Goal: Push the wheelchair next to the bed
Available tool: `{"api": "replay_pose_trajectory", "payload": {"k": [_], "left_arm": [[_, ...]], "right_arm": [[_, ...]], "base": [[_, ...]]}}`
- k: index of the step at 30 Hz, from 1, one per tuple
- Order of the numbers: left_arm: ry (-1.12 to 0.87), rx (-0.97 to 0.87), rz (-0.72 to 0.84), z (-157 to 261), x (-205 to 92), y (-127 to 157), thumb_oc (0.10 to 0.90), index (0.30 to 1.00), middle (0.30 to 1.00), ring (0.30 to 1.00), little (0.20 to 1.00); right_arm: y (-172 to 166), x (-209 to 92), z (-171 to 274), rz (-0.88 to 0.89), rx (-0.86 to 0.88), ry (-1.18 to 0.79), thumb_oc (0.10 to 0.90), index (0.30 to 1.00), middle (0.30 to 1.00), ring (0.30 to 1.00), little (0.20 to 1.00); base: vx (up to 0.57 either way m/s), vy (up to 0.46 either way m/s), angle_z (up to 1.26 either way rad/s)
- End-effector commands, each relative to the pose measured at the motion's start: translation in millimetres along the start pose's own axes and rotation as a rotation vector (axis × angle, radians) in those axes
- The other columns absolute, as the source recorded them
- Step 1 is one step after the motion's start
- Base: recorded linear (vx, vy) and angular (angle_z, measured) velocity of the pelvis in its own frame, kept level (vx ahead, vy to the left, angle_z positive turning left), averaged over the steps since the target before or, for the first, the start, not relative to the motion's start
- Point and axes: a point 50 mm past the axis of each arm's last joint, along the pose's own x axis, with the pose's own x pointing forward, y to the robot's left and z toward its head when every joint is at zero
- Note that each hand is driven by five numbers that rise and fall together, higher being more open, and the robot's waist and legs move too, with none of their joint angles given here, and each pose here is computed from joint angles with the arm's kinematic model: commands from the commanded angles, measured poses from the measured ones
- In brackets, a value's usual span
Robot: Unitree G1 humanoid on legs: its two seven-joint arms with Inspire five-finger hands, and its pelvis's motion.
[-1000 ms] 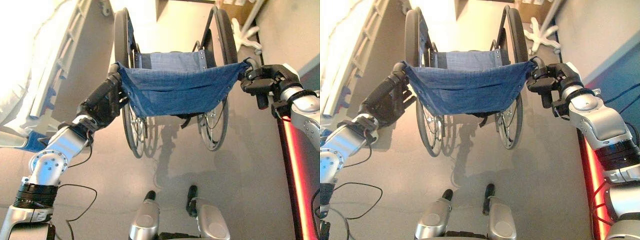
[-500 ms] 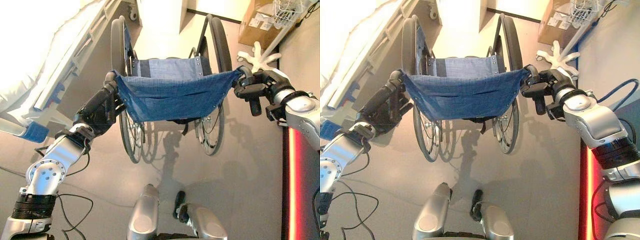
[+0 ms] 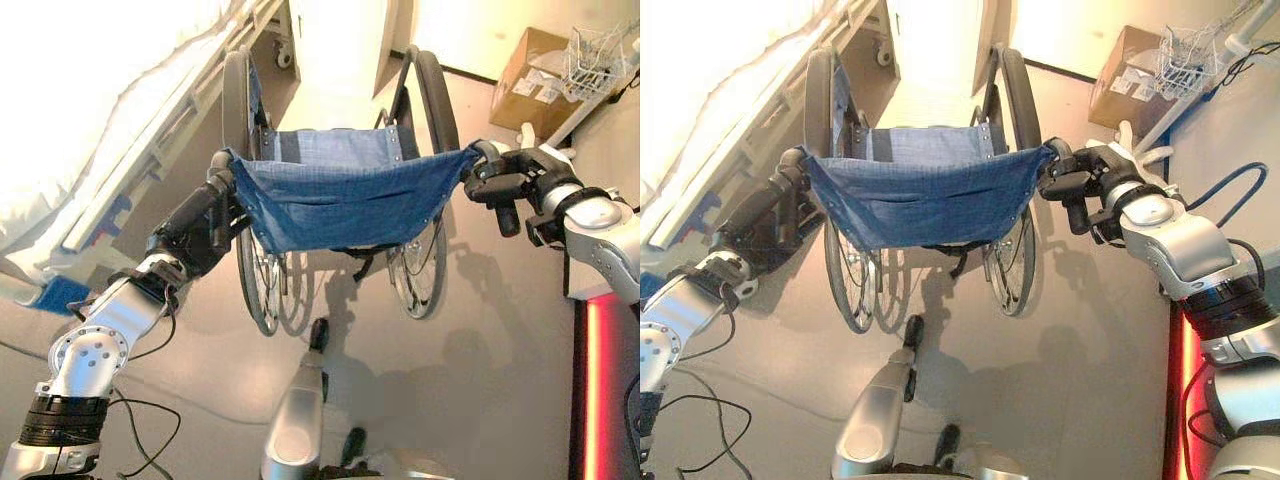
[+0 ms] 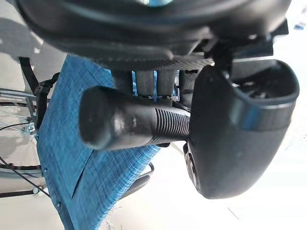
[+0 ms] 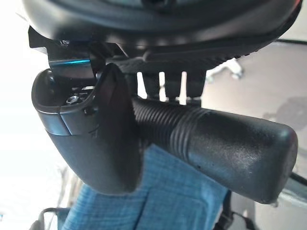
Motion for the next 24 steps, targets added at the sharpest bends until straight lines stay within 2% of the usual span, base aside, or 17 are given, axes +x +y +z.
{"api": "replay_pose_trajectory", "payload": {"k": [1,7,16,24], "left_arm": [[-0.215,-0.052,-0.349,48.8,-6.8,-54.4,0.4,0.3,0.3,0.3,0.3],[-0.16,-0.053,-0.357,59.9,8.7,-55.8,0.4,0.3,0.3,0.3,0.3],[-0.213,-0.073,-0.341,72.6,9.3,-50.9,0.4,0.3,0.3,0.3,0.3],[-0.166,-0.057,-0.347,56.5,19.4,-68.2,0.4,0.3,0.3,0.3,0.3]], "right_arm": [[45.2,-24.7,77.3,0.221,0.02,-0.558,0.4,0.3,0.3,0.3,0.3],[40.6,-20.0,62.7,0.182,0.064,-0.514,0.4,0.3,0.3,0.3,0.3],[30.5,-25.2,67.5,0.178,0.024,-0.525,0.4,0.3,0.3,0.3,0.3],[20.3,-23.7,77.1,0.164,0.042,-0.496,0.4,0.3,0.3,0.3,0.3]], "base": [[0.43,0.173,-0.01],[0.38,0.204,0.25],[0.17,0.056,0.14],[0.17,-0.087,0.93]]}}
